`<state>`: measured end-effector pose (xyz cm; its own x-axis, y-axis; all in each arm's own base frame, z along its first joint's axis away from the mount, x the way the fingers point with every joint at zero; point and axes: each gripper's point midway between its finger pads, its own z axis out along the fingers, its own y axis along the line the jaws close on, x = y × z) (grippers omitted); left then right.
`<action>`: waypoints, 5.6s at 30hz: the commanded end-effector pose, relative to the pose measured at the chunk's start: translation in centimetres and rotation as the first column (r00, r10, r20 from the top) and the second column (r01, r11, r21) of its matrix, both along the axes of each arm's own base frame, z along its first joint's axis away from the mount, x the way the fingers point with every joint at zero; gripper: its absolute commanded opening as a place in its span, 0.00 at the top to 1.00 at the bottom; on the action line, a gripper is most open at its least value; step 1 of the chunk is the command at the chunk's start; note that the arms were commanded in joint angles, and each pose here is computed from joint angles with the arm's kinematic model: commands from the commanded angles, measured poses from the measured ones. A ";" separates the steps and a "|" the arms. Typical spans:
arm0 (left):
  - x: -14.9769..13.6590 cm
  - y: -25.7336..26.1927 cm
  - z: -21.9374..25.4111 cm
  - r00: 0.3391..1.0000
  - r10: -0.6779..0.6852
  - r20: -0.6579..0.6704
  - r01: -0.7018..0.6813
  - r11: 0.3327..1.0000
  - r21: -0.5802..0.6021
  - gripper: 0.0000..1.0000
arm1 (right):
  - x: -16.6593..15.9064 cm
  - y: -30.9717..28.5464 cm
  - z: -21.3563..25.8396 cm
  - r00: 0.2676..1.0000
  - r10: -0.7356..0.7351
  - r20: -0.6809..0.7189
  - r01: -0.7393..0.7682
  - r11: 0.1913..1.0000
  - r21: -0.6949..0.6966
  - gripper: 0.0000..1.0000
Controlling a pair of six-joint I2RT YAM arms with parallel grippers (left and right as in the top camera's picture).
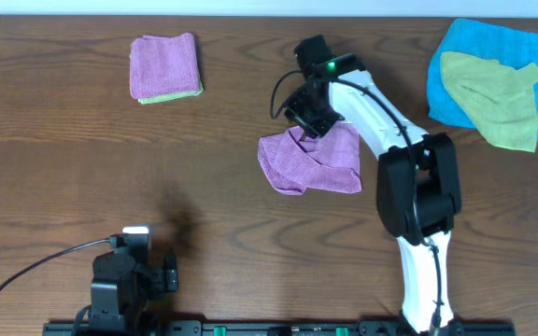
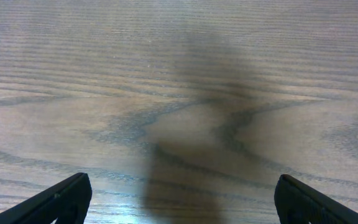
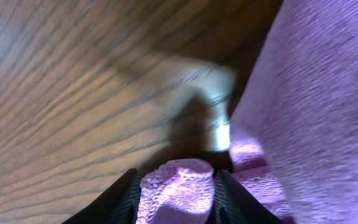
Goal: Fold the cloth
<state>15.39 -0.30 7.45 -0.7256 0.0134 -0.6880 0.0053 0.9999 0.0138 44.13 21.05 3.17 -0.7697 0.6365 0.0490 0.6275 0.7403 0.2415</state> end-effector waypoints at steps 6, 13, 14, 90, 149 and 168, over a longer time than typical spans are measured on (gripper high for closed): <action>-1.0 0.2 -1.5 0.998 0.003 -0.063 -0.003 1.000 0.011 0.05 | 0.2 0.5 -0.4 1.000 -0.013 0.021 0.013 1.000 -0.013 0.79; -1.0 0.2 -1.5 0.998 0.003 -0.063 -0.003 1.000 0.011 0.05 | 0.2 -0.1 -0.6 1.000 0.004 0.028 -0.002 0.999 -0.046 0.42; -1.0 0.2 -1.5 0.998 0.003 -0.063 -0.003 1.000 0.011 0.05 | 0.2 -0.1 -0.6 1.000 0.003 0.029 -0.002 0.999 -0.046 0.44; -1.0 0.2 -1.5 0.998 0.004 -0.063 -0.003 1.000 0.012 0.05 | -18.7 -20.5 11.7 0.764 0.387 -0.517 -0.633 0.604 -0.484 0.99; 3.0 -3.0 3.1 0.984 -0.036 0.177 0.070 0.979 -0.191 0.05 | -10.8 -12.8 31.8 0.713 0.565 0.415 -0.363 0.804 -0.471 0.99; 1.5 -12.5 10.6 0.993 -0.010 -0.118 -0.112 0.235 -0.966 0.05 | -5.6 -12.4 37.0 0.663 0.236 0.711 -0.017 0.954 -0.301 0.99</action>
<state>18.07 -11.47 17.55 -0.6850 -0.7068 -0.1768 -0.0885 0.3215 -0.9428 38.62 10.76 38.62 -0.6554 0.2824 -0.7005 0.0619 0.9444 0.3228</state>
